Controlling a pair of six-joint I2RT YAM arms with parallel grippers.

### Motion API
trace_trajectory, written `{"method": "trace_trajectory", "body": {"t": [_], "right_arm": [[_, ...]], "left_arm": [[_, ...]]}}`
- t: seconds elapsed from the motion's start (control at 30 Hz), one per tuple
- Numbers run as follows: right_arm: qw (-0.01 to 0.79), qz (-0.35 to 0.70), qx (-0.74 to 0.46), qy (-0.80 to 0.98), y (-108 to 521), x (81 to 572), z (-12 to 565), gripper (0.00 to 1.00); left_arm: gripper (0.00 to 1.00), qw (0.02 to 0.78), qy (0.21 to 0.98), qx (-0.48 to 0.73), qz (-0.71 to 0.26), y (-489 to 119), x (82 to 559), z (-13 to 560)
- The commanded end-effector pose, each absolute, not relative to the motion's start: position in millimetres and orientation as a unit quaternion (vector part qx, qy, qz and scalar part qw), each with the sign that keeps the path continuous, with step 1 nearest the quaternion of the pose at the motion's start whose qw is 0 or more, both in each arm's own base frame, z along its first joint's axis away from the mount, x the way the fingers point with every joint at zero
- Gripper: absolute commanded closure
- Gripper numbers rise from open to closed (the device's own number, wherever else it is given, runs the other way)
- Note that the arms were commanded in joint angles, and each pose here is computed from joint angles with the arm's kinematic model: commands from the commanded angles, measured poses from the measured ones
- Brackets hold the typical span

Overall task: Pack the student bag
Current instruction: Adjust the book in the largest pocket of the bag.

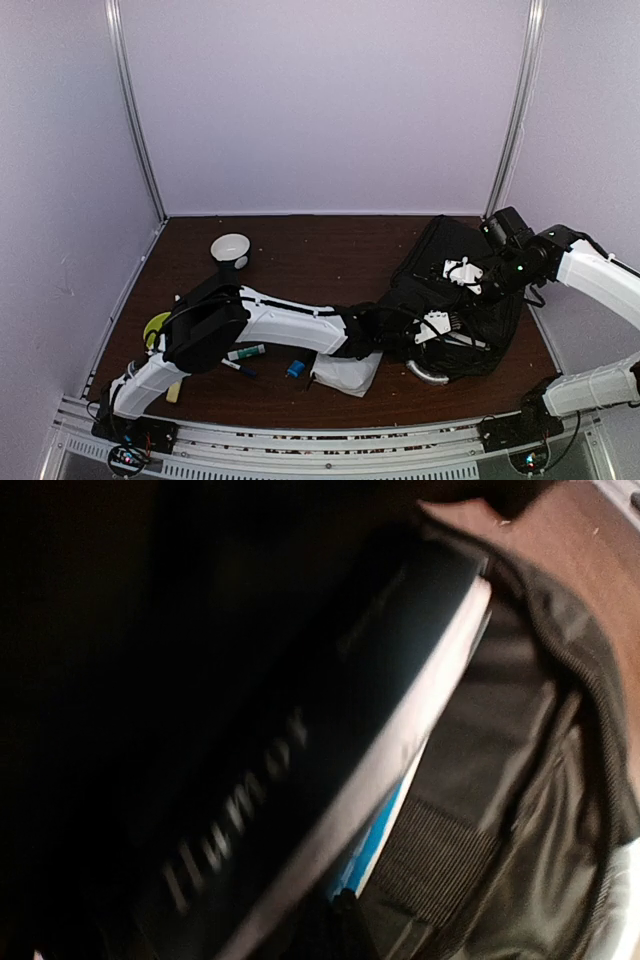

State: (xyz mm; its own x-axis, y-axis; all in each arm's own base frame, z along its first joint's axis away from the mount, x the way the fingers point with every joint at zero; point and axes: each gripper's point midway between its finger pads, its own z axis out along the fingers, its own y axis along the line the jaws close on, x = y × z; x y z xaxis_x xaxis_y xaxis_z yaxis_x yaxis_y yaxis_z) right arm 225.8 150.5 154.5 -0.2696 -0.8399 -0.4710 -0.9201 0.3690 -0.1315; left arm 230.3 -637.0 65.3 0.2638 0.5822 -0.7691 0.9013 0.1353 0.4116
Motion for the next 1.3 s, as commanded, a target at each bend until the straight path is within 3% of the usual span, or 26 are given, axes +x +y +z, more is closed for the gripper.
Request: {"method": "trace_trajectory", "body": {"t": [0.0,0.2,0.6,1.17,1.27], "right_arm": [[0.266,0.105,-0.552,0.783,161,230,176,1.0],[0.27,0.094,-0.549,0.785,157,236,181,1.0],[0.278,0.113,-0.545,0.783,167,244,193,1.0],[0.26,0.141,-0.551,0.78,170,230,186,1.0],[0.263,0.134,-0.546,0.784,169,233,187,1.0]], "left_arm": [[1.0,0.58,0.56,0.565,-0.176,-626,248,137],[1.0,0.578,0.546,0.582,-0.172,-609,232,141],[1.0,0.565,0.533,0.611,-0.152,-633,224,114],[1.0,0.597,0.55,0.575,-0.106,-669,278,98],[1.0,0.59,0.543,0.588,-0.109,-664,270,106]]}}
